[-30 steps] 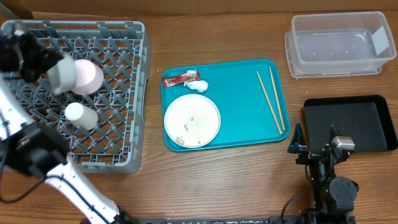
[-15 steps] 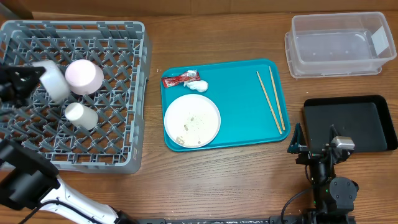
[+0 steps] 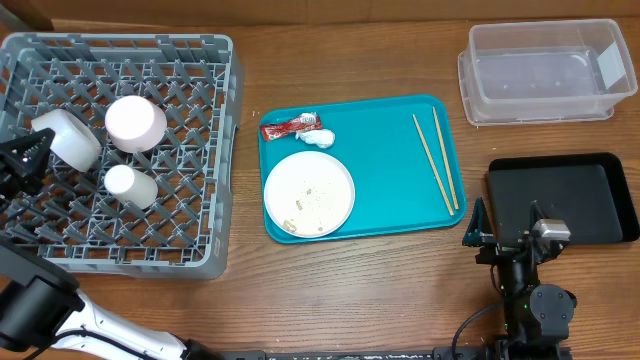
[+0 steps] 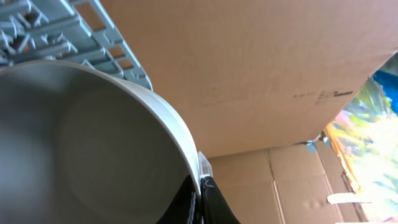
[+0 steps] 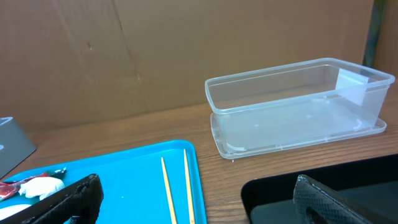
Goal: Sort waste into correct bins and load items into the dishwasher
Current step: 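Lift the white bowl and carry it left into the dish rack, then lower the white bowl into the rack and release it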
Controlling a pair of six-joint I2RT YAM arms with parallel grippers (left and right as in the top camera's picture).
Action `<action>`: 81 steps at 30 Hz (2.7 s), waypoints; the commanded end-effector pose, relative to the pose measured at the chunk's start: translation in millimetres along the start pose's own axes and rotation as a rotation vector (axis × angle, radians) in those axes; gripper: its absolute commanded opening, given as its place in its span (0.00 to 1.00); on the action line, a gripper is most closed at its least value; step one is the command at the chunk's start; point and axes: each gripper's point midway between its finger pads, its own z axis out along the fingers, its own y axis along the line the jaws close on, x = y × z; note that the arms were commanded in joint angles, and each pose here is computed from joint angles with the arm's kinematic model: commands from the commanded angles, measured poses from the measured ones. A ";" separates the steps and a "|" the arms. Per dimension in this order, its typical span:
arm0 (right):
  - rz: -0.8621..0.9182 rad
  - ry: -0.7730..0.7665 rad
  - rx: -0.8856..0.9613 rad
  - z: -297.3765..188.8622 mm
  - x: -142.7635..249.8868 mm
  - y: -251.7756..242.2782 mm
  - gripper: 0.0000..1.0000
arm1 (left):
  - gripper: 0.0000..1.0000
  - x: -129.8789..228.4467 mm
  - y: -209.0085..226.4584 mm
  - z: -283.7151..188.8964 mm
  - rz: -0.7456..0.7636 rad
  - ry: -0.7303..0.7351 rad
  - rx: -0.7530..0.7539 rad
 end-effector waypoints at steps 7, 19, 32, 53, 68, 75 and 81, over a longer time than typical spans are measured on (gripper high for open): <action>0.004 -0.005 0.000 0.1 1.4 -0.7 1.00 | 0.04 -1.5 -0.8 22.1 0.189 0.037 0.050; 0.004 -0.005 0.000 0.1 1.4 -0.7 0.99 | 0.04 -2.9 33.3 31.0 0.189 0.087 -0.110; 0.004 -0.005 0.000 0.1 1.4 -0.7 1.00 | 0.04 6.3 35.0 48.1 0.228 0.123 -0.085; 0.004 -0.005 0.000 0.1 1.4 -0.7 1.00 | 0.04 8.2 83.9 39.8 0.185 0.144 -0.330; 0.004 -0.005 0.000 0.1 1.4 -0.7 1.00 | 0.28 -1.0 101.4 5.5 0.013 0.076 -0.473; 0.004 -0.005 0.000 0.1 1.4 -0.7 1.00 | 0.36 -5.0 109.9 -45.4 -0.089 0.024 -0.615; 0.004 -0.005 0.000 0.1 1.4 -0.7 1.00 | 0.42 -19.2 89.4 -78.1 -0.155 -0.052 -0.628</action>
